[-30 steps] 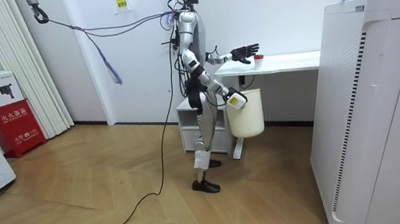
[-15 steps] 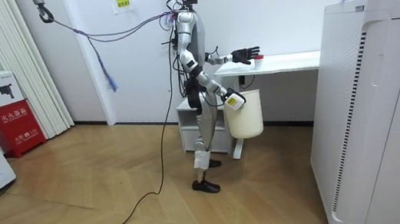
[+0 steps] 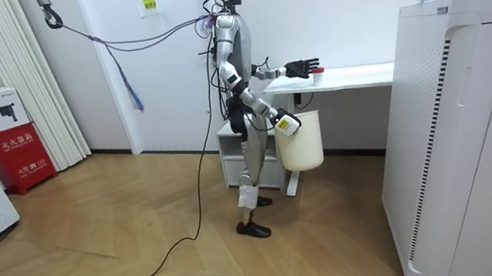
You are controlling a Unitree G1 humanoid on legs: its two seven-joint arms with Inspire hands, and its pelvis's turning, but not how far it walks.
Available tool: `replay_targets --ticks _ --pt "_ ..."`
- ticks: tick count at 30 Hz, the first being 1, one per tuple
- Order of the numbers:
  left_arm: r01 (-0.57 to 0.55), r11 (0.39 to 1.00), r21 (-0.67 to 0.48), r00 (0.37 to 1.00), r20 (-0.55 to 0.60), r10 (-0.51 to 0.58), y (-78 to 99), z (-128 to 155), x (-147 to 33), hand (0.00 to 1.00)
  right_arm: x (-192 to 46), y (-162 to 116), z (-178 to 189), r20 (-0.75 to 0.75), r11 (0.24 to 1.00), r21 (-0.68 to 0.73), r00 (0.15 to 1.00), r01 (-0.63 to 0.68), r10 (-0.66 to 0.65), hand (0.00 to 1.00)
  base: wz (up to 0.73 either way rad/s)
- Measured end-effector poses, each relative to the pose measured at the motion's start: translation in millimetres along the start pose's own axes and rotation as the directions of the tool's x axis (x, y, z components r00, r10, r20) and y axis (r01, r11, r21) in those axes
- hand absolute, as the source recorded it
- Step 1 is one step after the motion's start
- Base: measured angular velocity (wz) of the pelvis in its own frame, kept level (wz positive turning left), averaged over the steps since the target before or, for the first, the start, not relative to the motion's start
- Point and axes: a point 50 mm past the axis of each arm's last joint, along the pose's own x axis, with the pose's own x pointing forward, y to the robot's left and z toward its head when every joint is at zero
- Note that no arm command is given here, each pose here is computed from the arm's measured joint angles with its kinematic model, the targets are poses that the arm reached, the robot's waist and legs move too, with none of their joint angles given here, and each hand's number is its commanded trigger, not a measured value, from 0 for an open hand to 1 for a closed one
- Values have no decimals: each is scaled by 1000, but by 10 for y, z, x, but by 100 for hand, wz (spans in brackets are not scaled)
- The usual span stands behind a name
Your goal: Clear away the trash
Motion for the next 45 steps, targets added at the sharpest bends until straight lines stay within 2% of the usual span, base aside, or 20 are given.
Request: replay_targets --ticks 11,20,33,38,45 --pt "14 1000 0 1000 -4 -14 -14 -1 4 0 -17 1 -32 -8 1000 5 1000 1 -1 100 -1" --pt "17 995 -101 999 -25 -20 -94 39 71 0 -32 54 -98 -32 1000 1 999 -21 21 100 0" --pt "20 994 -104 999 -29 -23 -95 38 87 0 -44 53 -136 -52 1000 8 998 -17 17 100 0" --pt "25 995 -98 999 -23 -27 -147 71 221 0 -51 48 -152 -63 1000 6 998 -9 9 100 0" --pt "23 996 -82 998 -53 -28 -155 22 243 0 -79 39 -192 -74 1000 8 997 -1 1 100 0"
